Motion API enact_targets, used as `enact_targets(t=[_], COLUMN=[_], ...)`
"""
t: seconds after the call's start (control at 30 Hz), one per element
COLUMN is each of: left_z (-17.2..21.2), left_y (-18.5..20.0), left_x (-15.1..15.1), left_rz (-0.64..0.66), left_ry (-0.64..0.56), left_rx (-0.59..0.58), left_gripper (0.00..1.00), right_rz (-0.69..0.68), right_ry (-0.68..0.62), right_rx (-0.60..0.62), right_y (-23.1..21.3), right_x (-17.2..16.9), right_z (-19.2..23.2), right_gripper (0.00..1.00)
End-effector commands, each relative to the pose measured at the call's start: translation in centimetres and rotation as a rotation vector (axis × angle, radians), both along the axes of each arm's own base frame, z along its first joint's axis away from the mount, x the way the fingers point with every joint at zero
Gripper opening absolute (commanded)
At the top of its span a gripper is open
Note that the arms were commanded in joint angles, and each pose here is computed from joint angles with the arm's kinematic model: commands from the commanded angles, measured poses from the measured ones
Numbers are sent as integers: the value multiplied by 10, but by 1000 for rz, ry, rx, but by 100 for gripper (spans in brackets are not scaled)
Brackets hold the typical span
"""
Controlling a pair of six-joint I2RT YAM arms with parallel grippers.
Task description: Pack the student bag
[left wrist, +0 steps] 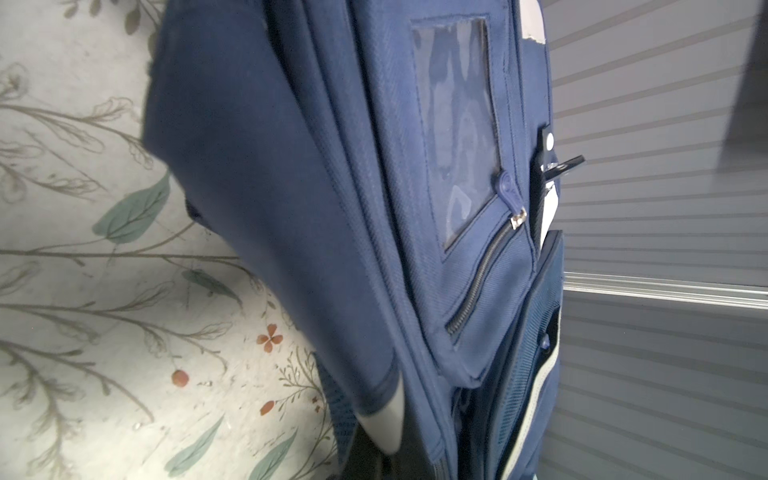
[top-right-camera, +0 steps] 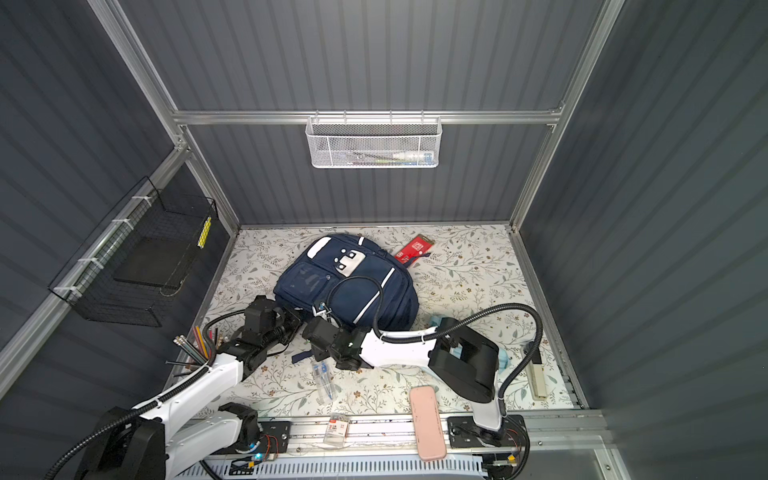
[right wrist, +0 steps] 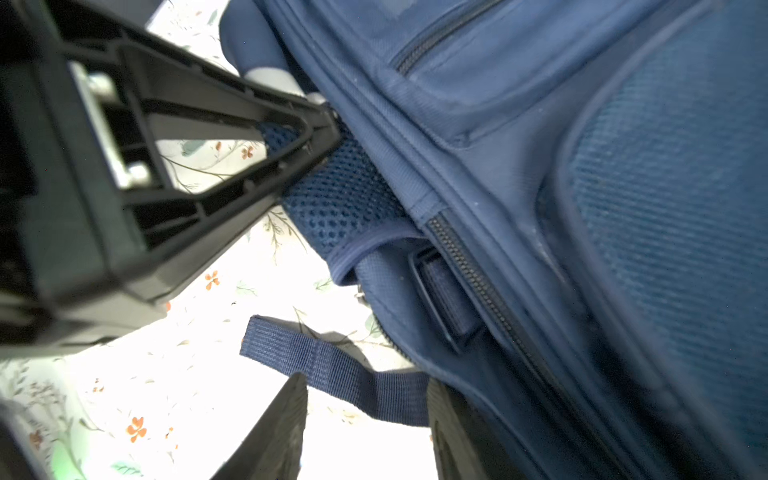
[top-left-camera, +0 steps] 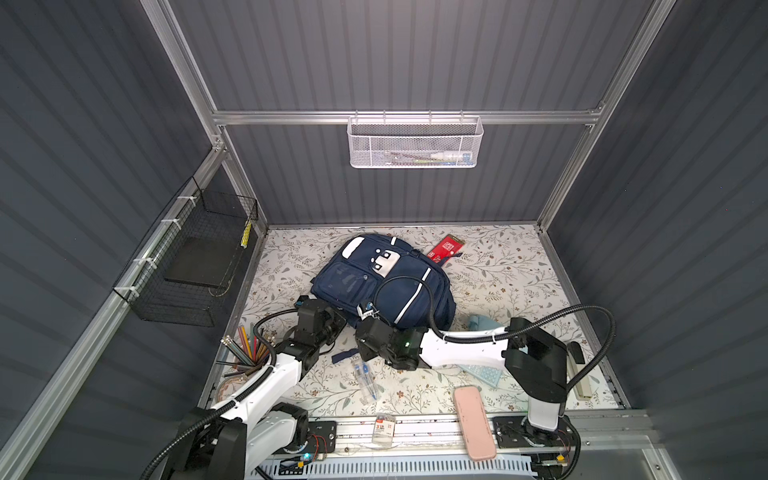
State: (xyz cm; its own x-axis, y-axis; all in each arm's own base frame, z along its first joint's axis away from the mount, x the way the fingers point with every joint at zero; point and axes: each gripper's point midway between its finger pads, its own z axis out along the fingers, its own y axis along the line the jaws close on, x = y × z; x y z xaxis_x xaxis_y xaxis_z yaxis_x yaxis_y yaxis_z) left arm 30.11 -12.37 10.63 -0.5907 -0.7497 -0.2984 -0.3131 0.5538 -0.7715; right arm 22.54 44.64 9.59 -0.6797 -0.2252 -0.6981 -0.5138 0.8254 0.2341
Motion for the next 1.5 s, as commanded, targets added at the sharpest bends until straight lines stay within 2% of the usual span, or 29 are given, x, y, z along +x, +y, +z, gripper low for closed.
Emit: enact_targets(t=[0.0,0.07,0.17,0.27,0.43,0.5,0.6,0.7,0.87,0.93,1.1,1.2,1.47], left_z=[39,45,56,59,55,52,45,40,33,31,32,32,32], left_y=[-15,-16,-20,-21,-22,-24,-25,-22,-17,-16,-9,-4,13], left_x=[11,12,13,9,3,0,-5,-9,-13,-13,-9,-6,-2], left_rz=[-48,-51,-65,-72,-84,-98,-113,-103,-85,-79,-57,-37,7], left_ry=[-89,-98,-112,-104,-84,-69,-47,-36,-23,-19,-28,-32,-34], left_rx=[-65,-71,-97,-108,-116,-119,-120,-111,-99,-89,-45,-21,66], left_gripper=[0,0,0,0,0,0,0,0,0,0,0,0,0], right_rz=[4,10,-31,-72,-75,-68,-86,-95,-48,-11,113,127,154], right_ry=[23,43,82,59,-59,-101,-120,-117,-103,-84,30,117,229], right_rx=[89,91,76,75,-48,-60,-90,-86,-61,-38,13,-5,-69], right_y=[1,3,1,-1,1,2,2,1,2,1,-6,-18,-40], right_x=[-6,-8,8,24,45,52,60,66,58,50,23,11,-13], right_z=[18,5,-11,-13,-4,0,-1,0,3,7,8,1,-13], right_gripper=[47,49,63,70,71,71,63,47,10,1,0,0,0])
